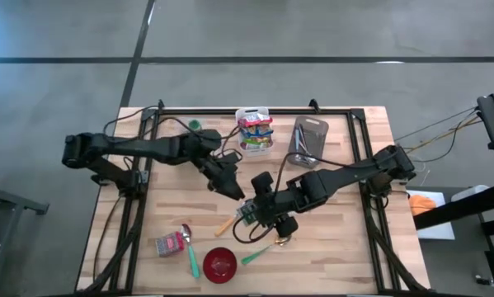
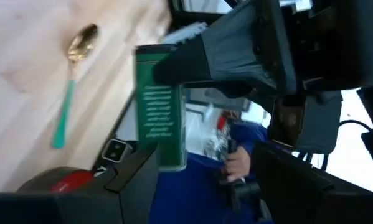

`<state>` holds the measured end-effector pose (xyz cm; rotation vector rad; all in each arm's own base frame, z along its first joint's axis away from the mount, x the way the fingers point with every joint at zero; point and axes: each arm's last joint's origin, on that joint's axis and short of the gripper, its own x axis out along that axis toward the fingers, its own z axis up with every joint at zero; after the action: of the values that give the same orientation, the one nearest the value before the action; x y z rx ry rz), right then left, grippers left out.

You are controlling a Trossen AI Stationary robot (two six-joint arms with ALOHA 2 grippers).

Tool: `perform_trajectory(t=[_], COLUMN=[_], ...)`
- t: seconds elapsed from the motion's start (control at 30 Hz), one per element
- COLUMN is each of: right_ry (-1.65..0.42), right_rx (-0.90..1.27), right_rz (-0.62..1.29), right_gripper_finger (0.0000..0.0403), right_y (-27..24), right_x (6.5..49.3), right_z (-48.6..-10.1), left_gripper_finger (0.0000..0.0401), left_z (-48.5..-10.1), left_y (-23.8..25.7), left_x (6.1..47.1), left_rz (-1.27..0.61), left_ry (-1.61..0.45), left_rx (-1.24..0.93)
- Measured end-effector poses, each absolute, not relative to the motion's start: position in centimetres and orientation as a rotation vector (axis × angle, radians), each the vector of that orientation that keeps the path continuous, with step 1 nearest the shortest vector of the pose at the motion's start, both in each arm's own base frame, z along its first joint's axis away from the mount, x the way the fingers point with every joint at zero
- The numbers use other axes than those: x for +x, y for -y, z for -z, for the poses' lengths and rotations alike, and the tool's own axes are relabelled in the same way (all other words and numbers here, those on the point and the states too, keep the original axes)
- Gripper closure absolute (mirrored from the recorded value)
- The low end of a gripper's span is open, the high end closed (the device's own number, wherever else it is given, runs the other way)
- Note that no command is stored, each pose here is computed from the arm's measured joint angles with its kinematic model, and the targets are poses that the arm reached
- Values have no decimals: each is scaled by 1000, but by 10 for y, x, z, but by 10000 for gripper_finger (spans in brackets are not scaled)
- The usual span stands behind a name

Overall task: Pick & Place Food Item
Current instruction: Put the green seasoning can into the transparent bin

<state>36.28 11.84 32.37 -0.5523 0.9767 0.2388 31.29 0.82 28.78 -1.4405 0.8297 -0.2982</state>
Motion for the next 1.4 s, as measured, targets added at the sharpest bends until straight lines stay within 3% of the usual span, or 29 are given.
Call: perform_trajectory(t=[0.23,0.9,1.03,1.2,1.4], right_ry=[-958,-908,-894,-895,-886], right_rx=[-609,-659,-654,-641,-606], right_rz=[-215,-156,-154,-174,-130], right_gripper_finger=[147,147,147,125,90], right_y=[-117,-101,-101,-102,-101], right_x=[362,369,369,369,369], right_z=[-335,-351,-355,-355,-359], left_gripper_finger=[143,145,178,271,273], left_z=[-275,-279,-281,-280,-281], left_y=[-3,0,0,0,0], left_x=[321,322,323,323,324], left_rz=[342,391,398,396,420], left_ry=[-924,-920,-894,-888,-882], left_rx=[-1477,-1501,-1489,-1469,-1457])
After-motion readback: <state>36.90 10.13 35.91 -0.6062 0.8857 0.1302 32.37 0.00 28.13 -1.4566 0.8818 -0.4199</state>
